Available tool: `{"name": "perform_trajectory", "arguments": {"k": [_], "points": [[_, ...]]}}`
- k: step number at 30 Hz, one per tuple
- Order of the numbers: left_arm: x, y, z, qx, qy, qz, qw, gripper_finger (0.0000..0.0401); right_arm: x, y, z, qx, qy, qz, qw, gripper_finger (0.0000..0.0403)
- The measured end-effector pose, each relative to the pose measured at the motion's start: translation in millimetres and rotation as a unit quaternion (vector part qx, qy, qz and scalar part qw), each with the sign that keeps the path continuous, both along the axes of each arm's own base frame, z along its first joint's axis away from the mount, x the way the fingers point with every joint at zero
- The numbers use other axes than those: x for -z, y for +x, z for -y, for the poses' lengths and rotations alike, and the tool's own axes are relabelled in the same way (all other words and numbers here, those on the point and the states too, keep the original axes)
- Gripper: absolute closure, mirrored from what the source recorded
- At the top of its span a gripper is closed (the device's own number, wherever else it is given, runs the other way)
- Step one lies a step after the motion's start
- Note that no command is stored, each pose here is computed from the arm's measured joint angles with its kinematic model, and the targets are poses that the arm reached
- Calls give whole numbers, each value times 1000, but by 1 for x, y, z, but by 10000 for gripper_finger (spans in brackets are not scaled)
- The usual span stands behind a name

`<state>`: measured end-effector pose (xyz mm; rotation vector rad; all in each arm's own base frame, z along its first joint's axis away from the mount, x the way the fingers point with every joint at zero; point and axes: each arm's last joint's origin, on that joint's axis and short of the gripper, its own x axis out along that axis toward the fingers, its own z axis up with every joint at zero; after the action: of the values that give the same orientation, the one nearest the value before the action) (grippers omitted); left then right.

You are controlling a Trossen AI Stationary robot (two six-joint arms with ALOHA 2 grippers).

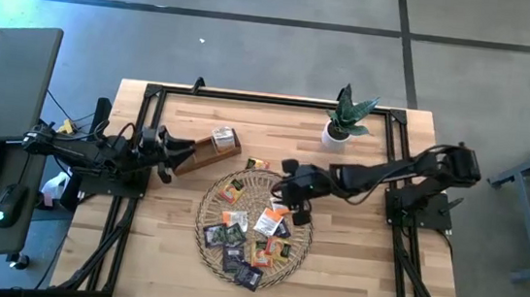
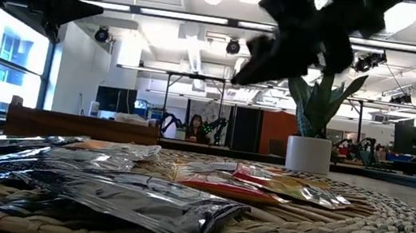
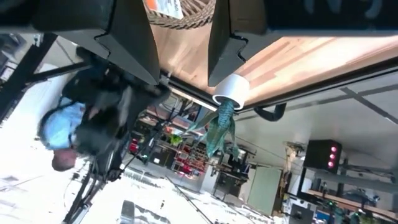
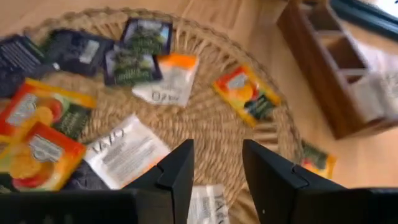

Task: Pick & Place Tea
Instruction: Put the right white tea bag into the right compartment of the wooden organizer

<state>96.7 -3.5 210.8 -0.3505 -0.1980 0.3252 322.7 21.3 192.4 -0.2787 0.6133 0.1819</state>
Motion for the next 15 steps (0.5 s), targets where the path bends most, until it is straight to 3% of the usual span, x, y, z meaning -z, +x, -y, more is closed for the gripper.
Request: {"name": "perform_trajectory", "arguments": {"k": [5, 15], "points": [[0, 0, -1, -15, -13, 4, 1000, 266, 43, -10, 10, 24, 1, -17, 1000, 227], [0, -1, -2, -38, -18, 6, 999, 266, 85, -1, 30, 64, 15, -74, 995, 199]]}}
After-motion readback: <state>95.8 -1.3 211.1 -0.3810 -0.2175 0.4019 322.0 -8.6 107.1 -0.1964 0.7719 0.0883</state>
